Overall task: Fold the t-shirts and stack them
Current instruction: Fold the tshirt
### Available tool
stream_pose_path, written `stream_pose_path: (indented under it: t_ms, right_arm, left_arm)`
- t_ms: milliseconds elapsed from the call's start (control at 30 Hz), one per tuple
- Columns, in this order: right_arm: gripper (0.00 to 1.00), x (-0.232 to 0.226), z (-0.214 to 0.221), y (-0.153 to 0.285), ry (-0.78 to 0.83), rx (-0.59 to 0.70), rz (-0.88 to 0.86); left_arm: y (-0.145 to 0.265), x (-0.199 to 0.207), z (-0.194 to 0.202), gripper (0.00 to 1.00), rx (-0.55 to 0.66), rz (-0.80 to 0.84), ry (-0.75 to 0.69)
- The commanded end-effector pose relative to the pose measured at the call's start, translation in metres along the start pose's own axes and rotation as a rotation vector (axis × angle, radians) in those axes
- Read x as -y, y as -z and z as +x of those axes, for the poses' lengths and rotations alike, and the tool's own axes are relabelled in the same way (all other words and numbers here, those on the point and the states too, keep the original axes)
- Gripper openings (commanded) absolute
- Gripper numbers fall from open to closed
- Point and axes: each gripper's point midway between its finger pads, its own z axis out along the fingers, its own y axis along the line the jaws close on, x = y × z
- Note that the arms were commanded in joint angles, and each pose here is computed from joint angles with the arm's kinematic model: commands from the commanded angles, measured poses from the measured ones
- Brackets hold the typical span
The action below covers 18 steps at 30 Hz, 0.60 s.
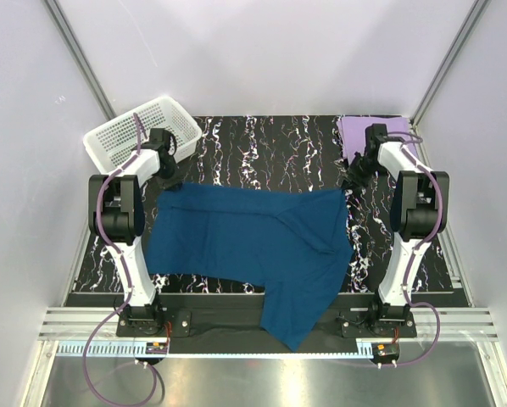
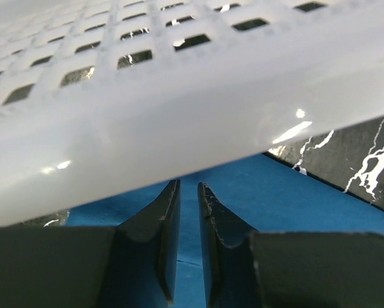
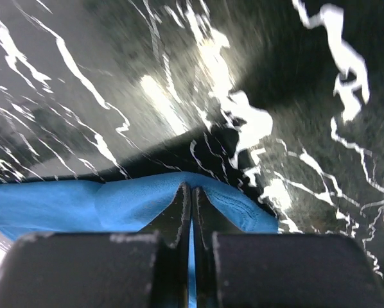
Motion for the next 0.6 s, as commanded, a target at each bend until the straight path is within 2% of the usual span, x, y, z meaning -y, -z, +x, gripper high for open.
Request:
stream_pose_path:
  t_ms: [0, 67, 100, 133, 167, 200, 267, 333, 433, 567]
  right_arm:
    - [0.0, -0.007, -0.03, -0.002, 0.034, 0.079, -0.011]
    - [0.01, -0.005, -0.032, -0.006, 0.04, 0.079, -0.005]
    - [0.06, 0.0, -0.034, -0.007, 0.048, 0.089, 0.02]
    - [0.16, -0.001, -0.039, -0.005, 0.071, 0.1, 0.025]
    - [0.33, 0.002, -0.035, -0.002, 0.08, 0.076, 0.047]
    - [0.42, 0.002, -0.037, 0.003, 0.088, 0.077, 0.061]
    - [0.57, 0.0, -0.035, 0.026, 0.093, 0.083, 0.077]
    - [0.66, -0.005, -0.03, 0.055, 0.118, 0.111, 0.091]
    - [0.76, -0.013, 0.001, 0.086, 0.216, 0.112, 0.113]
    - [0.73, -0.041, 0.061, 0.097, 0.362, 0.05, 0.02]
  left_arm:
    - [-0.021, -0.017, 0.011, 0.2, -0.044, -0.057, 0.006]
    - [-0.016, -0.014, 0.008, 0.2, -0.036, -0.046, 0.002]
    - [-0.012, -0.012, 0.004, 0.22, -0.023, -0.033, 0.004]
    - [-0.009, -0.01, 0.004, 0.25, -0.021, -0.026, 0.003]
    - [0.001, -0.008, -0.003, 0.28, 0.005, -0.017, 0.004]
    - [0.007, -0.008, -0.004, 0.4, 0.006, -0.016, 0.004]
    - [0.028, 0.008, -0.008, 0.46, 0.04, 0.024, -0.01]
    - [0.045, 0.018, -0.006, 0.57, 0.059, 0.052, -0.022]
    - [0.079, 0.028, -0.001, 0.65, 0.102, 0.089, -0.034]
    - [0.12, 0.032, 0.025, 0.63, 0.144, 0.141, -0.065]
